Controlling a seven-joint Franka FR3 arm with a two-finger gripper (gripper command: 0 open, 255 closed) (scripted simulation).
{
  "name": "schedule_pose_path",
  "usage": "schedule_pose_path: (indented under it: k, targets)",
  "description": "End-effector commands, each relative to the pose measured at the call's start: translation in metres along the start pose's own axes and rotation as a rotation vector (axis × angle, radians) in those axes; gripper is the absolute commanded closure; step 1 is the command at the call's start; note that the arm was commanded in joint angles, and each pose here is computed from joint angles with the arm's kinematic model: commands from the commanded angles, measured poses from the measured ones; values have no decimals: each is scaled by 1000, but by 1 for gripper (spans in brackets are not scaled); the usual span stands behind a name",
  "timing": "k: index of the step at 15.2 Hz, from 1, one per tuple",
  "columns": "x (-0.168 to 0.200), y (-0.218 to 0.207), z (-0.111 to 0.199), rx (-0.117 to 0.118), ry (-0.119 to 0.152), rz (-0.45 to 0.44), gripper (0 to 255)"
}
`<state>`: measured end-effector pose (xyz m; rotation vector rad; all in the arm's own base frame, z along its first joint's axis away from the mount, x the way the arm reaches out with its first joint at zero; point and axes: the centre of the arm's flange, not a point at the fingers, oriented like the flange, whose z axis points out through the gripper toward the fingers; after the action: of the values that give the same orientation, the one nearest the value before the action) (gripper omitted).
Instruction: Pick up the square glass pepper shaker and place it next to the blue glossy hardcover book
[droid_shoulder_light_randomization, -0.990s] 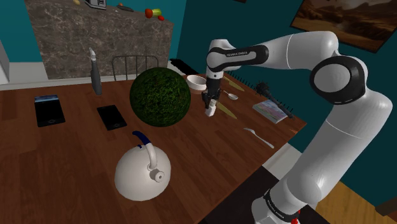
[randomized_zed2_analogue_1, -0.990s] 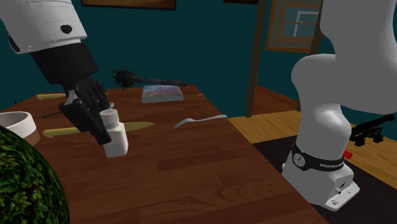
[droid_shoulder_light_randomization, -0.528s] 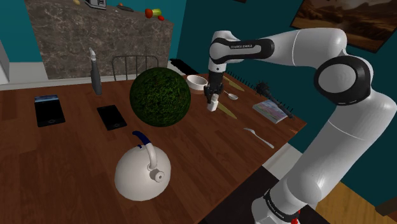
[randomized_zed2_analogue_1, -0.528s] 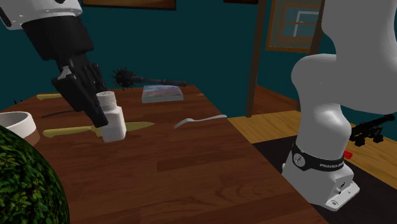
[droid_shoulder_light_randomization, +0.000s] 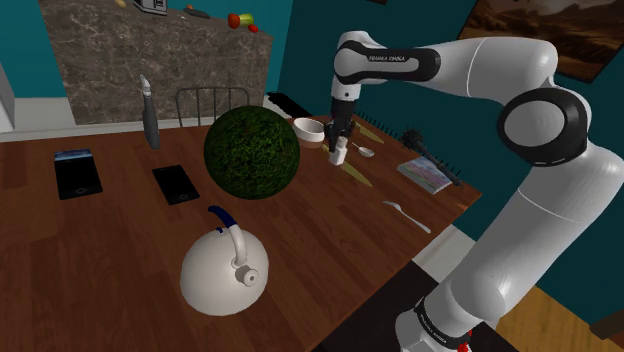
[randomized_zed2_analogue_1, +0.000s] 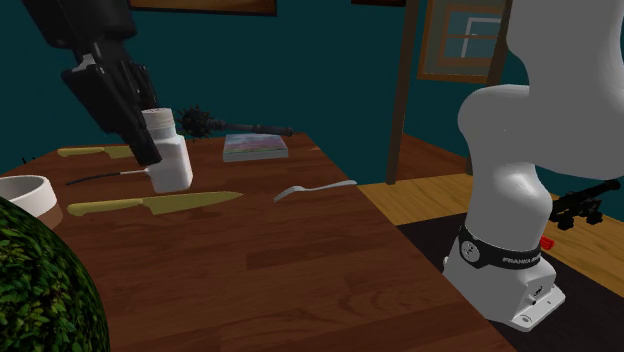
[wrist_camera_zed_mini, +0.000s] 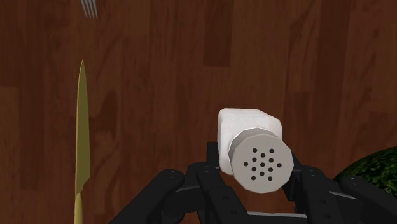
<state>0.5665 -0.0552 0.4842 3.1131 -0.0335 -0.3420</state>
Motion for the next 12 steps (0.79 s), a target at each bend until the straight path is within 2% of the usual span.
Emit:
schedule_pose_path:
  k: [1,2,12]
  targets:
    - [-2,-1,-10,0,-1,0,255]
    - [-2,-1,-12,0,-1,0,255]
    - [-59,118,2,0,-1,0,255]
